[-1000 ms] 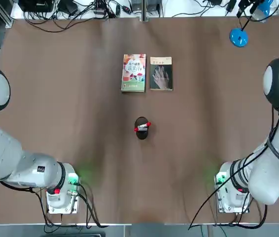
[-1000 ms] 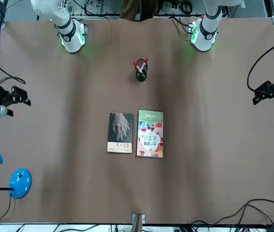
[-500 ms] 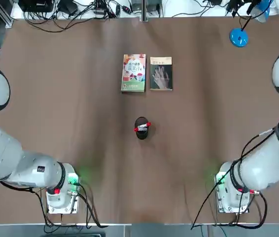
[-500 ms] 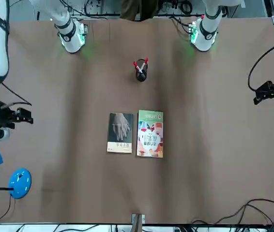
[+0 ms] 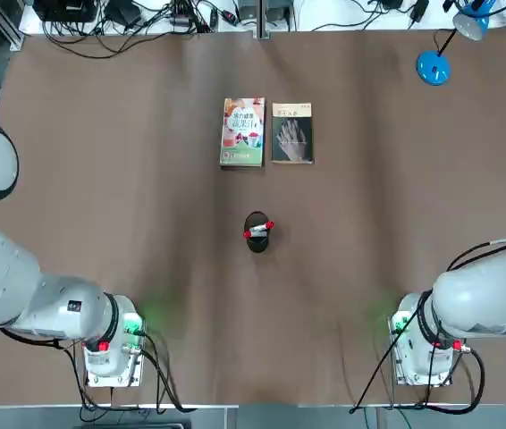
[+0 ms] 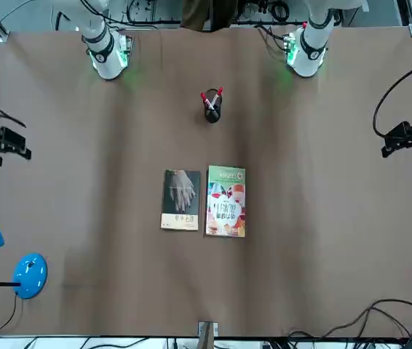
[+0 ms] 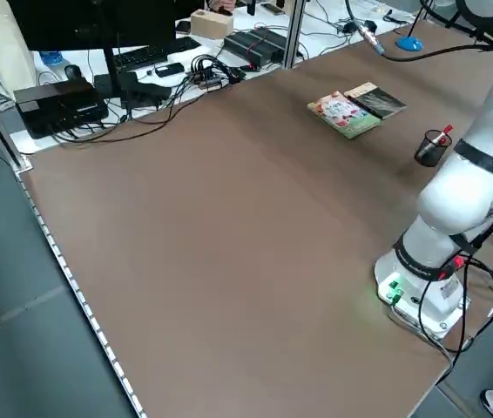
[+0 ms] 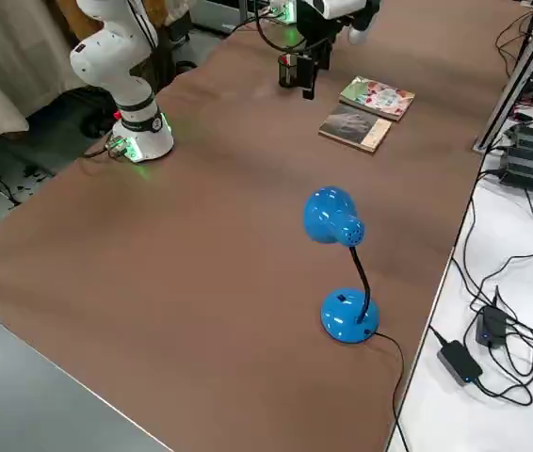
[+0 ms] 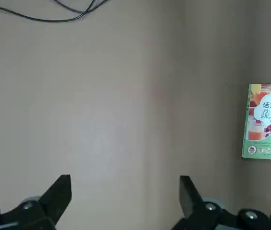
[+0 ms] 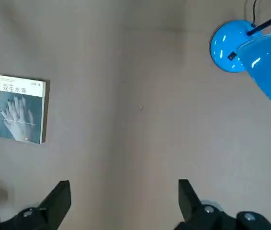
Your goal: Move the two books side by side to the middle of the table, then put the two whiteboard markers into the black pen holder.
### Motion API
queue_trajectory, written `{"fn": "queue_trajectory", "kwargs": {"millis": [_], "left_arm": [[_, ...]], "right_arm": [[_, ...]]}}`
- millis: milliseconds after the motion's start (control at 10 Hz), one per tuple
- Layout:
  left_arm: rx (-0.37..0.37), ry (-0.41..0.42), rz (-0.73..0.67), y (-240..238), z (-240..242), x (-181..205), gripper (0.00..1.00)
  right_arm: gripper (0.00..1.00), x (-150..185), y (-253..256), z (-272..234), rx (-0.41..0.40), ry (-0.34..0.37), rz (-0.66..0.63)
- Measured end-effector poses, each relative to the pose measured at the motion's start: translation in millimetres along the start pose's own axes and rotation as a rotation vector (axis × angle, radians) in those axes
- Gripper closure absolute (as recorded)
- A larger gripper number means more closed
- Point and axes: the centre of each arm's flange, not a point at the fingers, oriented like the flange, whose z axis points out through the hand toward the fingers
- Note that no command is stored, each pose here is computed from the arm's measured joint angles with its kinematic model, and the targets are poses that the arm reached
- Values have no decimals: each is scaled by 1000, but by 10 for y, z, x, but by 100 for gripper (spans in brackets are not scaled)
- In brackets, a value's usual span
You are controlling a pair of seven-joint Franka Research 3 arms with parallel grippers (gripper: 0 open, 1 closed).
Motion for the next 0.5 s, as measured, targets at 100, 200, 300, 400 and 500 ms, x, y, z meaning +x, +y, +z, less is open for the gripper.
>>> {"fn": "queue_trajectory", "kwargs": {"millis": [100,200,300,400,500], "left_arm": [[0,0,-1,-5,0,0,0],[0,0,-1,-7,0,0,0],[0,0,-2,-12,0,0,0],[0,0,-4,-25,-1,-1,0],[1,0,-9,-57,-2,-2,0]], "right_arm": [[1,-8,1,14,-13,-5,-2],[1,-9,16,44,-33,-13,1],[1,-10,35,65,-48,-17,8],[1,-8,46,69,-56,-16,11],[1,-7,52,70,-61,-14,13]]}}
